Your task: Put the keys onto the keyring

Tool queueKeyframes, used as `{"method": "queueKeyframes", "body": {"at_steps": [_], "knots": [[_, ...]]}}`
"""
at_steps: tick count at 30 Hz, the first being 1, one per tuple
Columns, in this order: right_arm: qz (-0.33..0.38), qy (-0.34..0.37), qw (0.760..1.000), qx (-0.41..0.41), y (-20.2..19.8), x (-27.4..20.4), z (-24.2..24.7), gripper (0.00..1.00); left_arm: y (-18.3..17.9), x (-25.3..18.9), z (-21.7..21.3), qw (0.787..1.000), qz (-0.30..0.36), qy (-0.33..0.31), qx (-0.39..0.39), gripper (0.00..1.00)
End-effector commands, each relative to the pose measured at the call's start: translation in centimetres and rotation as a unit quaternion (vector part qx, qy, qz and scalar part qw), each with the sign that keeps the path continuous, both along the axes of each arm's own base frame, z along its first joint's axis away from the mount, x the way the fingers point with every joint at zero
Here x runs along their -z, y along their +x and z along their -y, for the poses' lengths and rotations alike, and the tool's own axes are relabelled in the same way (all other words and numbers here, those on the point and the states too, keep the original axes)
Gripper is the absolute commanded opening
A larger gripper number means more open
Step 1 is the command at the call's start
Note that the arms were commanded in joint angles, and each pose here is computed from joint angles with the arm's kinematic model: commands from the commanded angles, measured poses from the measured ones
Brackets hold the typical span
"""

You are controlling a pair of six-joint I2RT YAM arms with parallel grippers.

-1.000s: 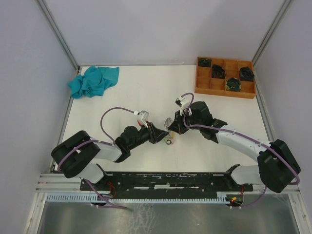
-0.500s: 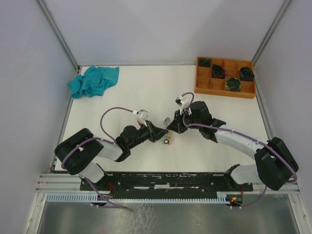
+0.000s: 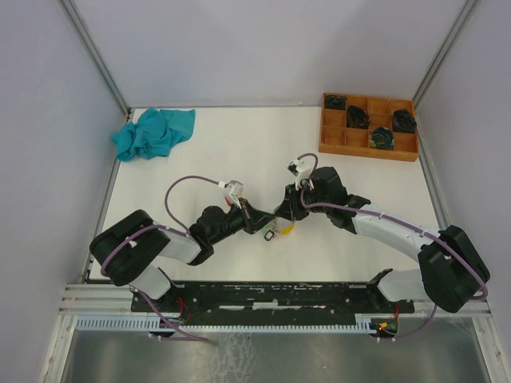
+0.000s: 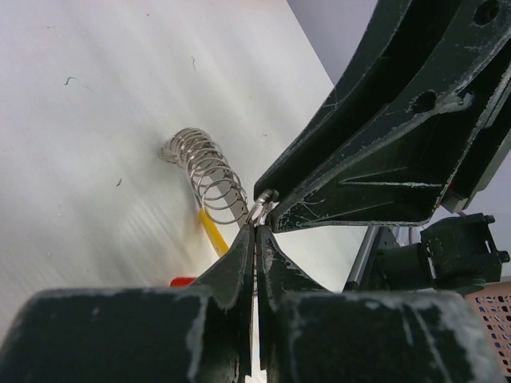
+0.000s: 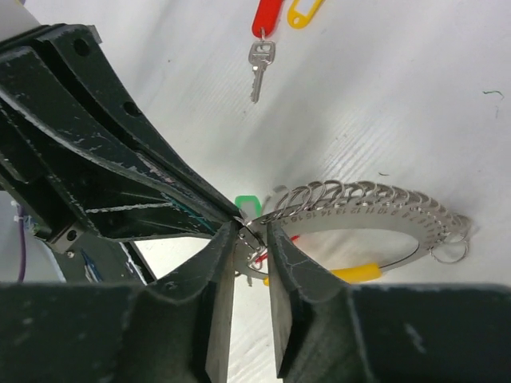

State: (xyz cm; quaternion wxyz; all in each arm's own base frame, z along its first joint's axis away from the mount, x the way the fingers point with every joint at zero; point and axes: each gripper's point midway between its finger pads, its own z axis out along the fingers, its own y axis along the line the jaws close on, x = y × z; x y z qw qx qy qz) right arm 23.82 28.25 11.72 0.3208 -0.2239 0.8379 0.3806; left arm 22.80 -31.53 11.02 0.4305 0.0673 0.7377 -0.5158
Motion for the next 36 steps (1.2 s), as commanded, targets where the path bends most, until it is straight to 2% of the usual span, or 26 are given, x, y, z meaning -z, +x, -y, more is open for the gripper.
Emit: {"method": "queueKeyframes", "body": {"at_steps": [1, 6, 10, 20, 25, 36], "knots": [[0.016, 0.004, 1.0, 0.015, 0.4, -2.0, 0.1, 0.33, 0.0, -3.1, 0.5, 0.998, 0.064, -0.023, 0.015, 0.03], [0.02, -0.017, 0.999, 0.021, 0.3, -2.0, 1.0, 0.4, 0.0, -2.8, 0.4, 0.998, 0.064, -0.014, 0.015, 0.03], [0.038, -0.043, 0.998, 0.021, 0.1, -2.1, 2.1, 0.4, 0.0, -2.6, 0.2, 0.998, 0.066, -0.005, 0.012, 0.03], [0.086, -0.026, 0.994, -0.068, -1.0, -4.1, 1.1, 0.4, 0.0, -2.5, -0.2, 0.996, 0.086, 0.026, 0.014, 0.03], [0.07, -0.019, 0.99, -0.123, -0.8, -4.6, -0.4, 0.38, 0.0, -2.7, -0.2, 0.994, 0.102, 0.038, 0.02, 0.03], [0.037, -0.026, 0.984, -0.17, 0.0, -2.7, -1.5, 0.35, -0.1, -2.9, 0.1, 0.992, 0.114, 0.047, 0.032, 0.03]]}}
